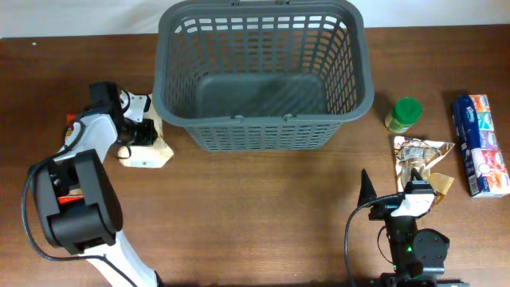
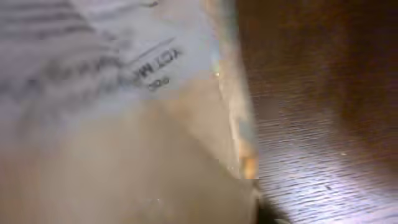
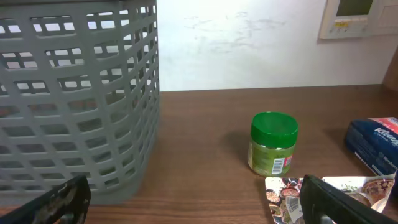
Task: Pack container
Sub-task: 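Lift the powder bag with the left gripper toward the basket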
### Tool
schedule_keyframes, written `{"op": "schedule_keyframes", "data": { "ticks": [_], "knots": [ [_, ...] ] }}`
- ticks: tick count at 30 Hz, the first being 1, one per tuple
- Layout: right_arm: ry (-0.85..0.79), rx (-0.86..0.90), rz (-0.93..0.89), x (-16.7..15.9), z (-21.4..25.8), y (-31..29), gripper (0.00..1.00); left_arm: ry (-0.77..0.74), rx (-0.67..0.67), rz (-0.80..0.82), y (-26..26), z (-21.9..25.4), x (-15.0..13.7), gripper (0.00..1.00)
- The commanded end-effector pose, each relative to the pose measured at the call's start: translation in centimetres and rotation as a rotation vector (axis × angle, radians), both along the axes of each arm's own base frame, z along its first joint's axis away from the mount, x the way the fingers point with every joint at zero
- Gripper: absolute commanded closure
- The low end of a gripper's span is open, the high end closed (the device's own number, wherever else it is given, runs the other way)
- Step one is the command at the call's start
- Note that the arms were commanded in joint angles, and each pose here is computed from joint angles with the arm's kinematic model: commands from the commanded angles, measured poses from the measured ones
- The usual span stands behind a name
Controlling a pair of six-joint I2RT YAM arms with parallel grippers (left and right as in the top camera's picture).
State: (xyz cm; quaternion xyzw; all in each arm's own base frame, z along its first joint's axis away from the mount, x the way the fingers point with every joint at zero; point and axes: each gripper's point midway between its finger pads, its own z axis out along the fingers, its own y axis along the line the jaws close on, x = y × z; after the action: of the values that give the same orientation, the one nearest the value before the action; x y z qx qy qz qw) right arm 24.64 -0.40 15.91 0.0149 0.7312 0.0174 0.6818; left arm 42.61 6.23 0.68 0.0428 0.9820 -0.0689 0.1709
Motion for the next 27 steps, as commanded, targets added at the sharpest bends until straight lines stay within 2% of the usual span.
{"op": "schedule_keyframes", "data": {
  "ticks": [1,8,12,16,20,21,27],
  "knots": [
    [-0.002,-0.007,0.005,0.0,-0.1,0.0,0.01,0.062,-0.014,0.01,-0.2,-2.0,-1.0,0.98],
    [-0.002,-0.007,0.005,0.0,-0.1,0.0,0.01,0.042,-0.009,0.014,0.1,-0.7,-0.5,0.98],
    [-0.002,-0.007,0.005,0.0,-0.1,0.0,0.01,-0.012,0.003,0.018,0.4,3.0,1.0,0.98],
    [-0.002,-0.007,0.005,0.0,-0.1,0.0,0.01,-0.126,0.024,0.055,1.2,9.4,3.4,0.98],
    [-0.002,-0.007,0.005,0.0,-0.1,0.0,0.01,-0.295,0.06,0.062,1.7,17.8,5.4,0.98],
    [-0.002,-0.007,0.005,0.0,-0.1,0.0,0.01,-0.375,0.076,0.062,1.8,21.7,5.9,0.98],
    [-0.002,-0.007,0.005,0.0,-0.1,0.0,0.01,-0.654,0.111,0.07,1.2,34.6,5.4,0.98]
  ]
}}
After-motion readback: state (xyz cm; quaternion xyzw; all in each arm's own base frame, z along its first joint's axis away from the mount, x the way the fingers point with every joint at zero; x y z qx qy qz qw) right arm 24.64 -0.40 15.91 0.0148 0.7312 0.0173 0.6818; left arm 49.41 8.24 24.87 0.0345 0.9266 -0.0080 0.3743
